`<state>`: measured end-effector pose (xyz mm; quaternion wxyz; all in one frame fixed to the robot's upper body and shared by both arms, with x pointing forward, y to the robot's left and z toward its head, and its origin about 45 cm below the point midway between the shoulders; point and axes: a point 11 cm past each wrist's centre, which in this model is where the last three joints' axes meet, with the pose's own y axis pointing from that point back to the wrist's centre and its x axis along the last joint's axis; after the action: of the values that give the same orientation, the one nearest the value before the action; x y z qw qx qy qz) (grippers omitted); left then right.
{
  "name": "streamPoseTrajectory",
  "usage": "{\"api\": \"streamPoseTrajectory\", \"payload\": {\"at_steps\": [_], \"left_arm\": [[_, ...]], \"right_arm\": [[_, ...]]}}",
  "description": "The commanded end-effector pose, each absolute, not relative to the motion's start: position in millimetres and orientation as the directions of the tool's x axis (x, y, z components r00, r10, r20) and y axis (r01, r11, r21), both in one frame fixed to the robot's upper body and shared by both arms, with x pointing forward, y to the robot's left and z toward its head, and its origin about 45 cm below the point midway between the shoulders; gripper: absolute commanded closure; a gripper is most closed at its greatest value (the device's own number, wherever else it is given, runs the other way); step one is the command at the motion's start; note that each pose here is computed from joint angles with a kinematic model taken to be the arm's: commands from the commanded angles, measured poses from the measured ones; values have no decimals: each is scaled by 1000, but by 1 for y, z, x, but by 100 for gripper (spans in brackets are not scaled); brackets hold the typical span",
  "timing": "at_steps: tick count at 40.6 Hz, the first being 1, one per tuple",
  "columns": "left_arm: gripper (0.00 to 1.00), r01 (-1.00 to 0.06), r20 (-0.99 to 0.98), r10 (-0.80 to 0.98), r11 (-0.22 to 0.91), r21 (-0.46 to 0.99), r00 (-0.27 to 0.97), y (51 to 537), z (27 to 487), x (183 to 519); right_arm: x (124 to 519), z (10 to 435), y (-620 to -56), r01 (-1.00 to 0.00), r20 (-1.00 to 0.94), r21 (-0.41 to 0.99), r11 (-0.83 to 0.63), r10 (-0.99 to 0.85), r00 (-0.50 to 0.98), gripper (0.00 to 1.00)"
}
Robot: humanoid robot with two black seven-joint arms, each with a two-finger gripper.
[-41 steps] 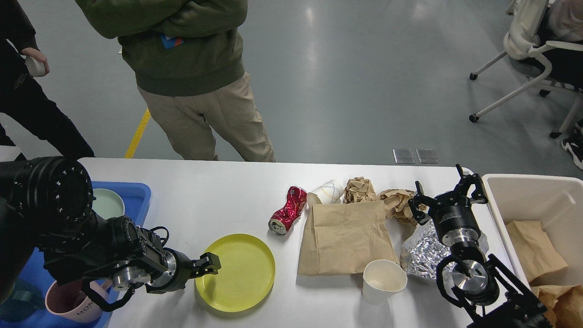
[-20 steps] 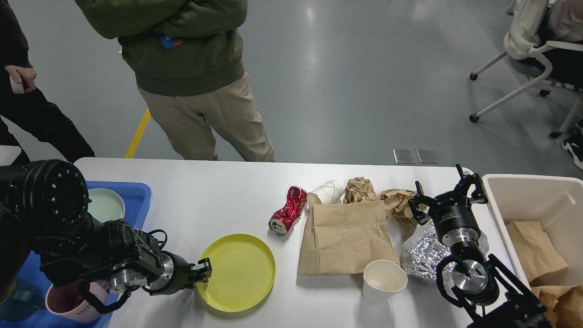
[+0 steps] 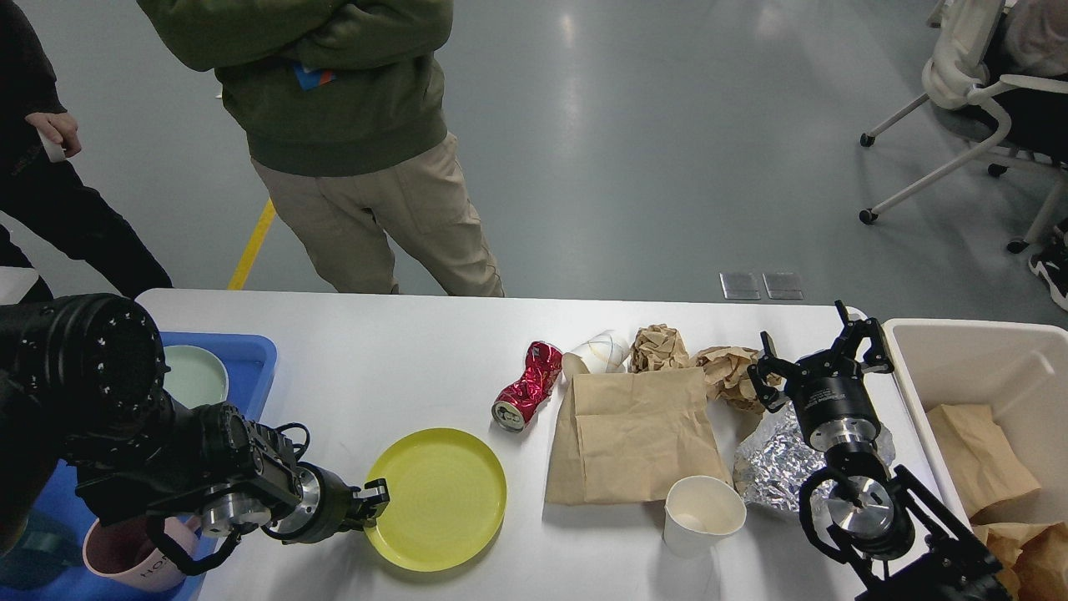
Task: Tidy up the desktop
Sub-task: 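Grasp the yellow plate rim with the left gripper, then lift the yellow plate and swing it over the blue tray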
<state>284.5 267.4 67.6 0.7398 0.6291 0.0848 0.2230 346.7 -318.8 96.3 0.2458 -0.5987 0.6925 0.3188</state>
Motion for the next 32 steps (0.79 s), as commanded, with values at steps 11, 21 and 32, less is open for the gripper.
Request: {"api": "streamPoseTrajectory", "payload": {"at_steps": [11, 21, 32], "left_arm": [[100, -194, 130, 434, 106, 975, 892, 267, 72, 284], [100, -158, 82, 438, 139, 978, 895, 262, 80, 284], [100, -176, 101, 461, 122, 977, 881, 276, 143, 293]], "right_arm": [[347, 97, -319, -986, -722, 146, 80, -672, -161, 0], [347, 96, -319, -986, -722, 147, 80, -672, -163, 0], [347, 96, -319, -986, -722, 147, 80, -672, -163, 0]]}}
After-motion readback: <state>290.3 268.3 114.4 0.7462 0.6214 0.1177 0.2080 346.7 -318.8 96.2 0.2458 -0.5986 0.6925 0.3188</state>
